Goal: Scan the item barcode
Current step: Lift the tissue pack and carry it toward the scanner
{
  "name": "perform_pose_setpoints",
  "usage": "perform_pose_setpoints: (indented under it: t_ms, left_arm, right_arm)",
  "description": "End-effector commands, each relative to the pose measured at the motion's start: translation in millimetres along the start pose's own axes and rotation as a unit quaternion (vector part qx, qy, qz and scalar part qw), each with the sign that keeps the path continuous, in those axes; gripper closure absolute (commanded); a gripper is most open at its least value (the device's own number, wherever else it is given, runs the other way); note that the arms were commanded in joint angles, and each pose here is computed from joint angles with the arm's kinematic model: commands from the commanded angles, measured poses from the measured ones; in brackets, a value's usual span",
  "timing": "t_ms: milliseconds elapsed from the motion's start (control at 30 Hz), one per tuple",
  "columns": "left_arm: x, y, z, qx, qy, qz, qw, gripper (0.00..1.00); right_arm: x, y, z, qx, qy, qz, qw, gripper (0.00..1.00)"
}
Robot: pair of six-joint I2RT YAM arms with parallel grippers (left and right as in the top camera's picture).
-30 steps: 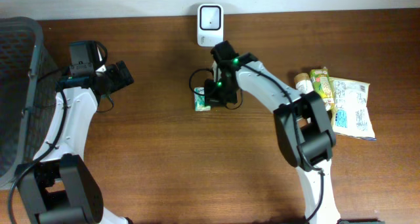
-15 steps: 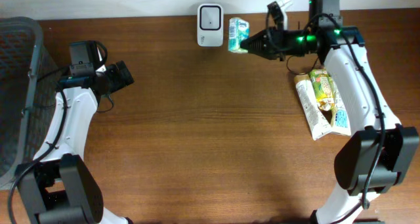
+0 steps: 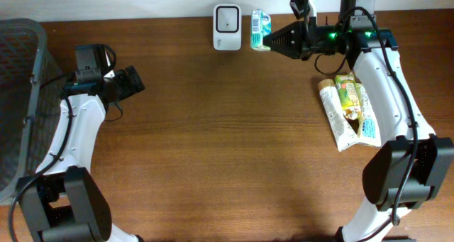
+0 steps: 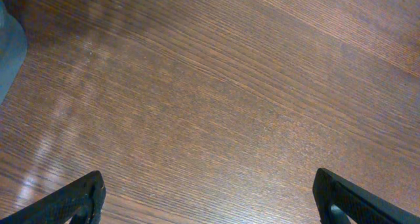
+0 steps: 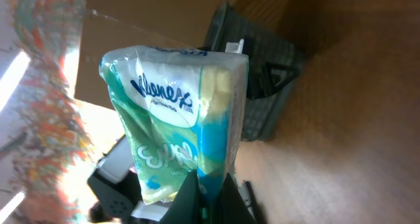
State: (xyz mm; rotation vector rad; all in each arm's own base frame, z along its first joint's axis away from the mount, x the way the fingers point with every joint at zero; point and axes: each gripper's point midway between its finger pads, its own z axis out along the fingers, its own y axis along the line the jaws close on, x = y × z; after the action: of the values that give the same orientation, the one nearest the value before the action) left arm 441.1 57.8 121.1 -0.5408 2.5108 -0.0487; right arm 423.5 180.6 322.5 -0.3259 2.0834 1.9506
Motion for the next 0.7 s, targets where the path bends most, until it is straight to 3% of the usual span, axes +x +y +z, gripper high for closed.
perform_pose_setpoints:
  t_ms: [0, 300, 533, 667]
  left_arm:
    - [-10.9, -1.9, -9.1, 0.002, -0.018, 0.006, 1.000, 0.01]
    - [-10.9, -2.0, -9.1, 0.002, -0.018, 0.006, 1.000, 0.01]
    - [-10.9, -2.0, -9.1, 0.002, -0.018, 0.006, 1.000, 0.01]
    - [-10.9, -2.0, -9.1, 0.002, -0.018, 0.006, 1.000, 0.01]
  right_arm:
    - [0.4, 7.8, -0.5, -0.019, 0.009, 0.038, 0.999, 0.96]
    - [-2.9, 3.1, -0.3, -0.005, 0.001, 0.034, 0.999, 0.96]
    - [-20.6, -32.1, 15.8, 0.106, -0.052, 0.018, 0.993, 0.96]
    - [-14.4, -86.3, 17.9, 0.266, -0.075, 0.011, 0.961, 0.96]
